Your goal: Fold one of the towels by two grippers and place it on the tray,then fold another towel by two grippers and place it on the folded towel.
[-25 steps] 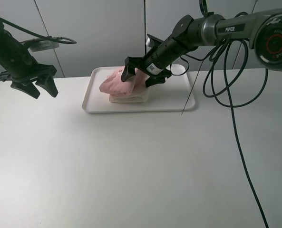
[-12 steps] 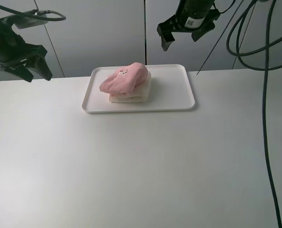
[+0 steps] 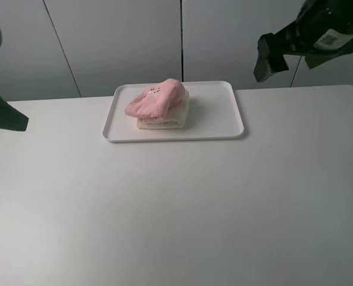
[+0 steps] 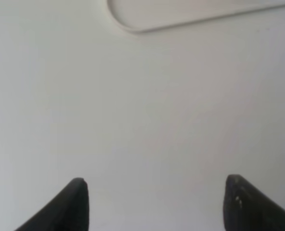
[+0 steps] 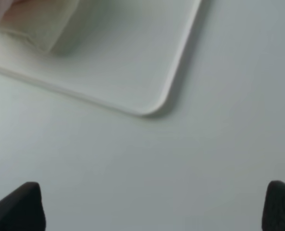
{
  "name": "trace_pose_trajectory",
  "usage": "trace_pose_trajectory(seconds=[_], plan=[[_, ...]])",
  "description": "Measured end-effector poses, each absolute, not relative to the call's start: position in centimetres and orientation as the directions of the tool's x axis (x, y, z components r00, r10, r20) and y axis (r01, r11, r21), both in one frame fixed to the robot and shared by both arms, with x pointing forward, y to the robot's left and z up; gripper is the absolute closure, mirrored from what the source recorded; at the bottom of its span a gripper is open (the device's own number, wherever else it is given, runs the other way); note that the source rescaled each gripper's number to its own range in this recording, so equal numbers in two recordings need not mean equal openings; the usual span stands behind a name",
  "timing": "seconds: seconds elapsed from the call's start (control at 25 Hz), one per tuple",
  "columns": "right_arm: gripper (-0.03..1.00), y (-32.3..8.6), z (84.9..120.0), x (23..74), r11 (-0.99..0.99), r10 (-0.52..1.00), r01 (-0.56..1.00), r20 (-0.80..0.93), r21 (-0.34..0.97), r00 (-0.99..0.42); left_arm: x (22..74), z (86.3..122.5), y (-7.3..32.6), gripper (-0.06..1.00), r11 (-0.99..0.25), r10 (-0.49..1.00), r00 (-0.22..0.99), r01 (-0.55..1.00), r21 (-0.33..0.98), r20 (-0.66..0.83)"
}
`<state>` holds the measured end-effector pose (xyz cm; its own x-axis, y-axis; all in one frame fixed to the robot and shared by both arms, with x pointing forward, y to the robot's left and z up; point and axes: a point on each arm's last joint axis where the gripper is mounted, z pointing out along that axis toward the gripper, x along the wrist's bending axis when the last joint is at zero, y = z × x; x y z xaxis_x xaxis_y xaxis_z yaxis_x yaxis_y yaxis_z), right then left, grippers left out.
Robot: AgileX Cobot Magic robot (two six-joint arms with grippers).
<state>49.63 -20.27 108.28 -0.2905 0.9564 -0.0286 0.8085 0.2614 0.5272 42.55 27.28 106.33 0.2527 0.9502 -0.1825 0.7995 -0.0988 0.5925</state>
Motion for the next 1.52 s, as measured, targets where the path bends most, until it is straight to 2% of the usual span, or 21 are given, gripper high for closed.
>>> trace_pose_trajectory(seconds=[0.12, 0.32, 0.64, 0.96, 1.24, 1.52], plan=[[-0.01, -22.2, 109.1, 44.7, 0.232, 0.961, 0.785, -0.009, 0.575, -0.278, 38.4, 108.3, 27.5, 0.13, -0.1, 0.956, 0.26, 0.723, 0.683, -0.136], [-0.01, -24.9, 110.5, 37.4, 0.172, 0.963, 0.707, 0.036, 0.686, -0.269, 32.2, 110.5, 28.2, 0.04, -0.108, 0.972, 0.23, 0.605, 0.789, -0.044], [-0.01, -28.0, 110.2, 29.8, 0.129, 0.963, 0.623, 0.053, 0.771, -0.265, 27.1, 109.7, 28.7, -0.01, -0.086, 0.983, 0.176, 0.657, 0.749, -0.042], [-0.01, -30.1, 110.0, 25.2, 0.12, 0.964, 0.53, 0.028, 0.84, -0.263, 24.7, 107.1, 28.8, -0.02, -0.061, 0.986, 0.157, 0.649, 0.759, -0.054], [-0.01, -31.3, 108.7, 22.1, 0.118, 0.959, 0.415, 0.005, 0.902, -0.282, 22.7, 105.8, 28.8, -0.02, -0.053, 0.987, 0.158, 0.532, 0.845, -0.037], [-0.01, -30.5, 105.6, 22.7, 0.181, 0.937, 0.466, -0.008, 0.866, -0.349, 22.3, 105.9, 29.0, -0.02, -0.064, 0.989, 0.147, 0.486, 0.872, -0.009]])
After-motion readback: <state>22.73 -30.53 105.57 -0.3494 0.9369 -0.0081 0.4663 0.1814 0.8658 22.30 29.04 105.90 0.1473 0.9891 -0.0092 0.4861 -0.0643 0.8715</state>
